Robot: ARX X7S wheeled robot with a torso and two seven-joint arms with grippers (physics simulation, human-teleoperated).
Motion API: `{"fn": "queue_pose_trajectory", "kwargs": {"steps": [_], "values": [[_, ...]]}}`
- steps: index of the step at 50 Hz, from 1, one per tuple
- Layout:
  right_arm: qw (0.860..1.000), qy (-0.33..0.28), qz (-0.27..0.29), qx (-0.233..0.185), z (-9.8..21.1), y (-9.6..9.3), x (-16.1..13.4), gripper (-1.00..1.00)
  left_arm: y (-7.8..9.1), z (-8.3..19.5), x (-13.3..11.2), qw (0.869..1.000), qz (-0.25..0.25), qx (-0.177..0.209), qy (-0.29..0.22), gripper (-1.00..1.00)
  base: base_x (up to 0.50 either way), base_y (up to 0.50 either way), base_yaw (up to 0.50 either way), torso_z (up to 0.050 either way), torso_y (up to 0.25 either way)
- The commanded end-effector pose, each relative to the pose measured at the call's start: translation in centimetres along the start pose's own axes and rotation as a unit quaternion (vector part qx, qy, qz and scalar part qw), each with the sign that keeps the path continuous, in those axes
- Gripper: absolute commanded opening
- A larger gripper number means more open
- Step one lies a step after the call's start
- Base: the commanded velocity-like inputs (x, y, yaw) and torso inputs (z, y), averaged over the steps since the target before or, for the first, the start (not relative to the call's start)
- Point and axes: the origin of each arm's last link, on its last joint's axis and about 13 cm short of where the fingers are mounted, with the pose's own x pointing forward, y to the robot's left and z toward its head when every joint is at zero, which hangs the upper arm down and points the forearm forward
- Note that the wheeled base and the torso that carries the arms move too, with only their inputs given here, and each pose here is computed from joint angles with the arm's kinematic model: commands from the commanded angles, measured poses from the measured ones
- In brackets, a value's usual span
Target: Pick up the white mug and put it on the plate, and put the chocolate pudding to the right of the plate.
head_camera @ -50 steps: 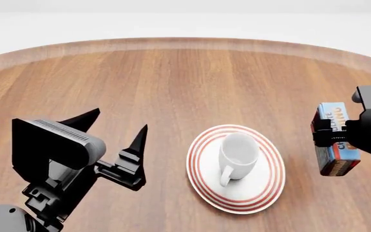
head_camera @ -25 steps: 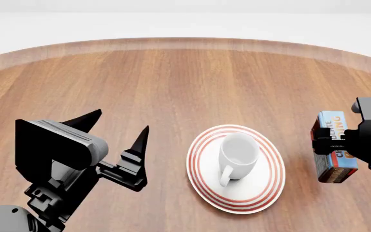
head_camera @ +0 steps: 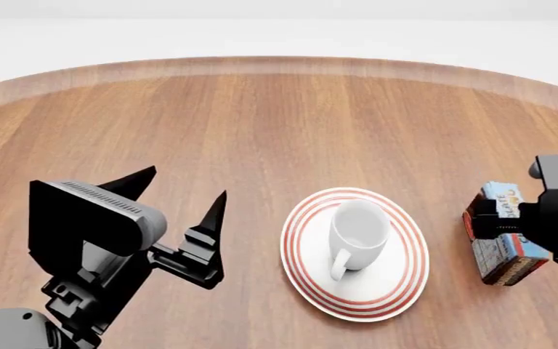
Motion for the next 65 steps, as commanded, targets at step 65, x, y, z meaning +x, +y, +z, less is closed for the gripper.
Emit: {"fn": "queue_pose_trajectory", "kwargs": {"steps": [65], "values": [[0.899,-0.413,0.006,-0.147,7.7,3.1,-21.9,1.00,0.5,1.9,-1.5,0.999,0.016,0.001,-0.044,1.00,0.00,0.00,0.00,0.000,0.000]]}}
